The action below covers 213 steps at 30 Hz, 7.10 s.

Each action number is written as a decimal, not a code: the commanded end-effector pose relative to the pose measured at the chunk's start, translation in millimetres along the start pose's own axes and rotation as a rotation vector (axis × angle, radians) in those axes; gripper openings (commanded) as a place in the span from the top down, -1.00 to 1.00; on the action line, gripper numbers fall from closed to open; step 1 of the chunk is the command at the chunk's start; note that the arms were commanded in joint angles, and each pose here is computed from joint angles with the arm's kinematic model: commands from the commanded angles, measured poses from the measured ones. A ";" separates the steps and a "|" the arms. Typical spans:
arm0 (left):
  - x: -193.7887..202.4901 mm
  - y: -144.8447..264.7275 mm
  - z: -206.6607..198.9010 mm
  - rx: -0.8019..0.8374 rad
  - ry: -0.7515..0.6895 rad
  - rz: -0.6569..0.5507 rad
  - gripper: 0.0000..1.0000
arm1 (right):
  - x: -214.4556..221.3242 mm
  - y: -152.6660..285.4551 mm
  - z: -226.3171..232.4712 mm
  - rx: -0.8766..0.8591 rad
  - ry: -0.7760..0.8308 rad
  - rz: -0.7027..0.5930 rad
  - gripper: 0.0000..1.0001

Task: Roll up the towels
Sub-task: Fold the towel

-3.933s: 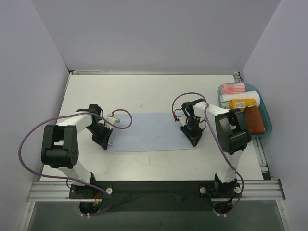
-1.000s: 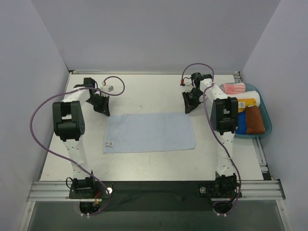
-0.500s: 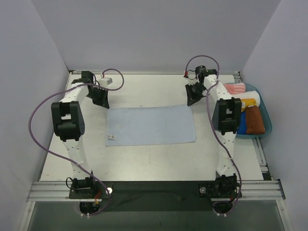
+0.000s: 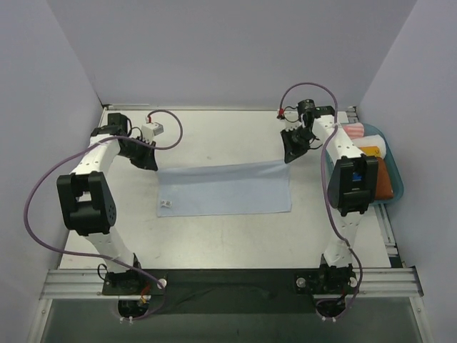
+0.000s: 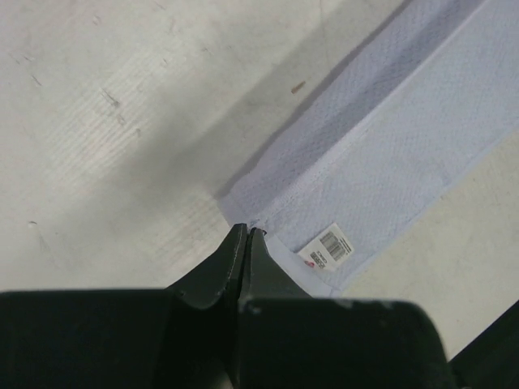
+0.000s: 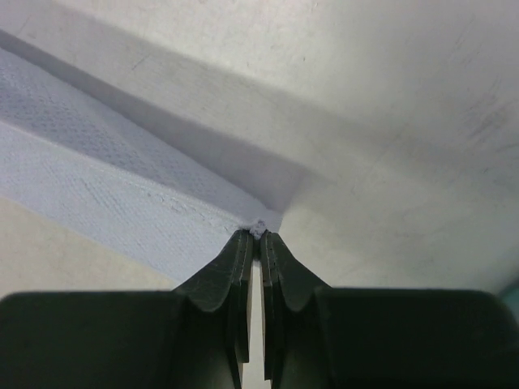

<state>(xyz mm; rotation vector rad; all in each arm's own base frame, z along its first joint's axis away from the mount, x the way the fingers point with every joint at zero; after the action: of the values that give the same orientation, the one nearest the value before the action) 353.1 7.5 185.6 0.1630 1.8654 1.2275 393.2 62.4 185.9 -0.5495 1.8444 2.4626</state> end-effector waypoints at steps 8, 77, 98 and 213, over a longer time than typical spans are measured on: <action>36.4 22.3 -45.4 0.113 -0.093 0.033 1.00 | 65.6 26.4 8.8 -0.005 0.049 0.090 1.00; 87.9 -22.2 -65.8 0.161 0.030 0.297 1.00 | 121.4 -30.3 18.8 0.043 0.094 0.316 1.00; 103.8 -24.3 -76.6 0.261 0.015 0.358 0.77 | 135.6 -20.4 19.2 0.010 0.132 0.351 0.22; 42.2 -129.6 -82.7 0.362 0.349 0.216 0.96 | 50.5 -97.0 32.0 -0.458 -0.276 0.263 0.46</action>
<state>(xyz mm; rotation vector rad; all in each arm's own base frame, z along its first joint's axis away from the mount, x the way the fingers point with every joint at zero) 315.7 -110.1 84.7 0.3209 2.4526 0.9629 362.5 133.6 87.8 0.0074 1.2519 3.0171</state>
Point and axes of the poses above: each gripper's point midway between its finger pads, its own y axis back along the fingers, its own z axis along the line the jaws close on, x = y × z, the point moved 10 cm from there along y, back along the fingers, and after that the axes turned 11 degrees about -y, right-handed, at the moved point
